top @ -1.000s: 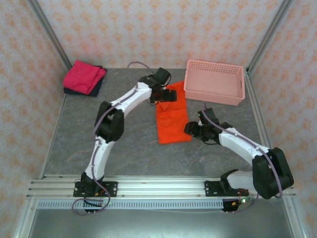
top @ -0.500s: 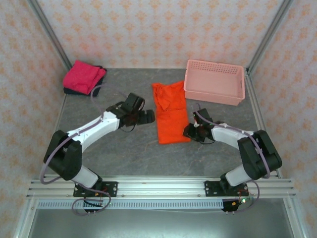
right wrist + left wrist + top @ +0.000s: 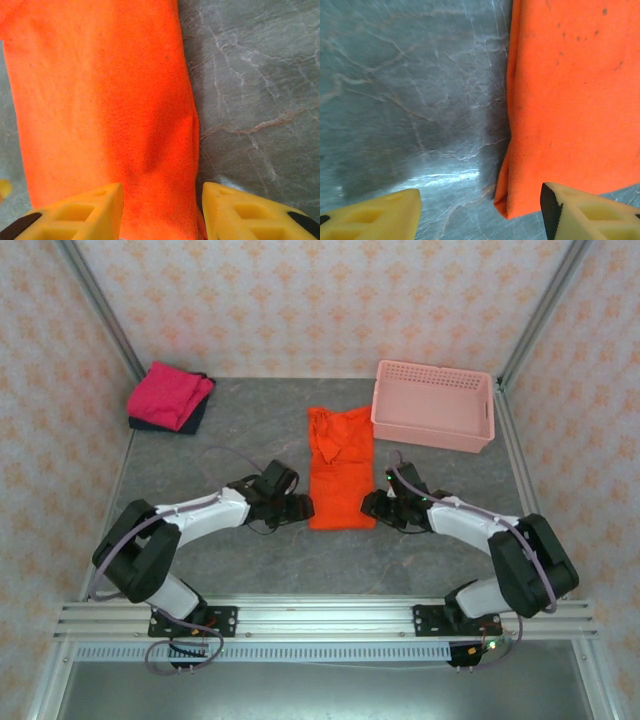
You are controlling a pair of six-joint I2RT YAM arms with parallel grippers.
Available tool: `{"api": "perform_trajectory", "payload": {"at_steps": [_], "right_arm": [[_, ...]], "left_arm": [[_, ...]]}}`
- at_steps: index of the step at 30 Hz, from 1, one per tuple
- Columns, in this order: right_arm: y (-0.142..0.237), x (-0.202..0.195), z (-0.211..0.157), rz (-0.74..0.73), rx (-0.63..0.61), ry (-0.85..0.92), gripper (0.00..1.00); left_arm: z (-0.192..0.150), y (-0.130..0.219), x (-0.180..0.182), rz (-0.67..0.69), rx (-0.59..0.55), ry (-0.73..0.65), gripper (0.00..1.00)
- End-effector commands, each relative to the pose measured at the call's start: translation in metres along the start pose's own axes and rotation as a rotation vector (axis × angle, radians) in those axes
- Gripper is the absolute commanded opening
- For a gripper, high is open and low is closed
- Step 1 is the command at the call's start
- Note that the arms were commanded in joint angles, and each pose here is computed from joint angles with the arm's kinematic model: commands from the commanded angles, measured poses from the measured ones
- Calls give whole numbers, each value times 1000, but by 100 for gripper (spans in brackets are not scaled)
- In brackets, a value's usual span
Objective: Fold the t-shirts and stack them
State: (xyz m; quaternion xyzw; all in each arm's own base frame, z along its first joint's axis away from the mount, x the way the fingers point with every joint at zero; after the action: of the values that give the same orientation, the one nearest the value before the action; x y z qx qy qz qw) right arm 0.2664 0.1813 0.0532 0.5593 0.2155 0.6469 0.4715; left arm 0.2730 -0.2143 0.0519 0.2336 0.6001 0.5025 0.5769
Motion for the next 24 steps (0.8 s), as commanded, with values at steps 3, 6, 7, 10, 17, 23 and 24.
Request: {"api": "perform_trajectory", "payload": {"at_steps": [3,6,7,10,17,23,24], "right_arm": [[5,1,-5,55,-19,-82,47],[5,-3,-13,67,-13,-102,46],[4,-6,-15,66,-13,-108,45],[0,-11,-20,62,-5,-115,43],[-11,-6,-18,101,5,-128,37],[-14,1,-12,113,5,-114,36],[-15,1,-12,113,10,-112,36]], "left_arm": [[-11,-14,-21,-46,43,7,59],[-25,-19,-20,-44,70,12,58],[-28,-21,-20,-46,80,17,58],[-32,-23,-21,-59,86,26,57],[-30,-18,-33,-82,86,12,50],[-22,-18,-26,-20,51,-22,48],[-23,-20,-26,-21,57,-18,48]]}}
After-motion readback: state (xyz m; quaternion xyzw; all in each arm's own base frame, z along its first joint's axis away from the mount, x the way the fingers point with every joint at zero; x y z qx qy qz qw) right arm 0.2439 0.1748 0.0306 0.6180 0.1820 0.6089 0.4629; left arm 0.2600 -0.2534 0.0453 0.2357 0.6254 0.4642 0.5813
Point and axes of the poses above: each hand's point on the last joint's axis, 136 mm out from that joint toward the fingers, its own y axis back along the fingers, its own x axis along the line the jaws close on, z = x × y, the point moved 1 cm from there along y, back along the fingers, and after that the axes turned 5 degrees about y, right-handed, at the moved point
